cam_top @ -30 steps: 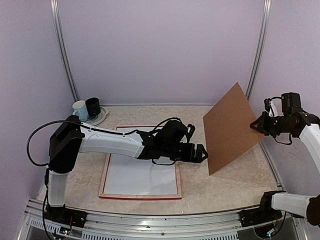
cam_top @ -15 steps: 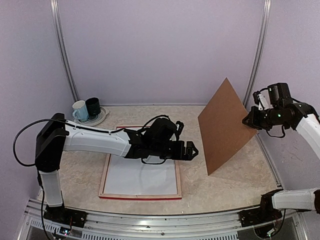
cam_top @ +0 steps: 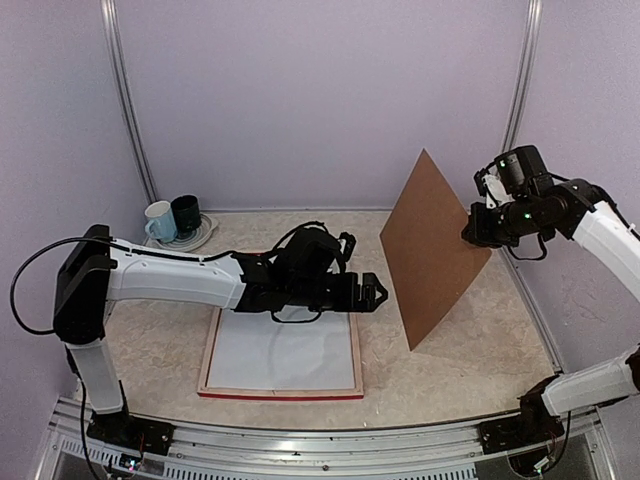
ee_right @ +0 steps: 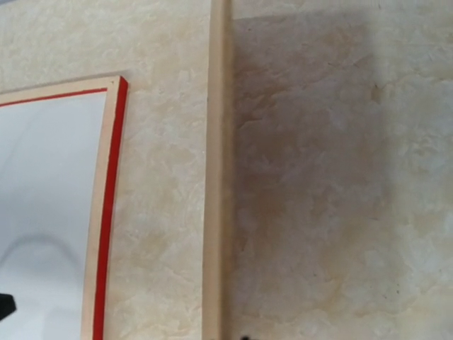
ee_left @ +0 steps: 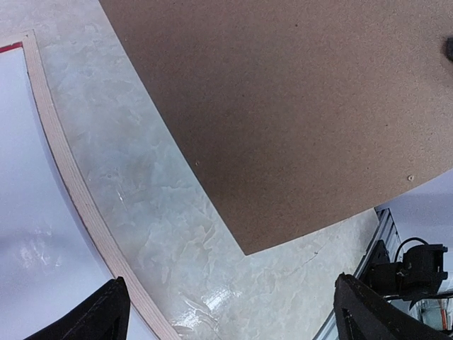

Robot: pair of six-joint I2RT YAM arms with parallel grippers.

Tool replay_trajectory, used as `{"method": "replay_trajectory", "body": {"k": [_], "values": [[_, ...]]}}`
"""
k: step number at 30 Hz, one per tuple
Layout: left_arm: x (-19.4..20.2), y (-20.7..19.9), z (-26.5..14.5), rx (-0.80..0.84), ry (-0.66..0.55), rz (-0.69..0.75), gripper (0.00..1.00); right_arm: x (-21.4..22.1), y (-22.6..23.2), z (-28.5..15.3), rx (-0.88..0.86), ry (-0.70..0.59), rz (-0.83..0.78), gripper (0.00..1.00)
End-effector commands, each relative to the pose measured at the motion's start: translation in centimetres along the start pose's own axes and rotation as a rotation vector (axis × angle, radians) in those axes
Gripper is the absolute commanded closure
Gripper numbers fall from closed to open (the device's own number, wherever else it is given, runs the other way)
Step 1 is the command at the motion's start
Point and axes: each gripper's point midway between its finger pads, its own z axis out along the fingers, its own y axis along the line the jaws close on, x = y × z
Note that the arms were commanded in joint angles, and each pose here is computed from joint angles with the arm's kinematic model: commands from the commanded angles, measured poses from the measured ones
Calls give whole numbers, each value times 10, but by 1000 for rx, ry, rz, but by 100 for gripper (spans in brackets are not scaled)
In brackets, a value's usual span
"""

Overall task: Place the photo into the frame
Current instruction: Turn over the backboard.

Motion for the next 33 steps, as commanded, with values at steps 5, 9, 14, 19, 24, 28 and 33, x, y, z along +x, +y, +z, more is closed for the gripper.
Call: {"method": "replay_trajectory", "body": {"k": [5, 9, 14, 19, 24, 28, 33], "values": [[-32, -10, -30, 10, -79, 0, 1, -9, 16, 1, 117, -13, -105, 100], [-35, 0, -36, -18, -91, -25, 1, -8, 38, 4, 98, -10, -136, 100], [-53, -1, -54, 2, -138, -82, 1, -6, 71, 6, 53, -14, -176, 100], [-75, 0, -73, -21, -181, -154, 1, -2, 106, 7, 15, -24, -223, 100], [-85, 11, -88, -16, -199, -283, 1, 4, 139, 8, 10, -30, -290, 100], [-93, 16, -111, -4, -253, -330, 1, 9, 158, 12, 10, -29, -324, 100], [-109, 24, -143, -1, -330, -370, 1, 15, 181, 14, 11, -32, -369, 100]]}}
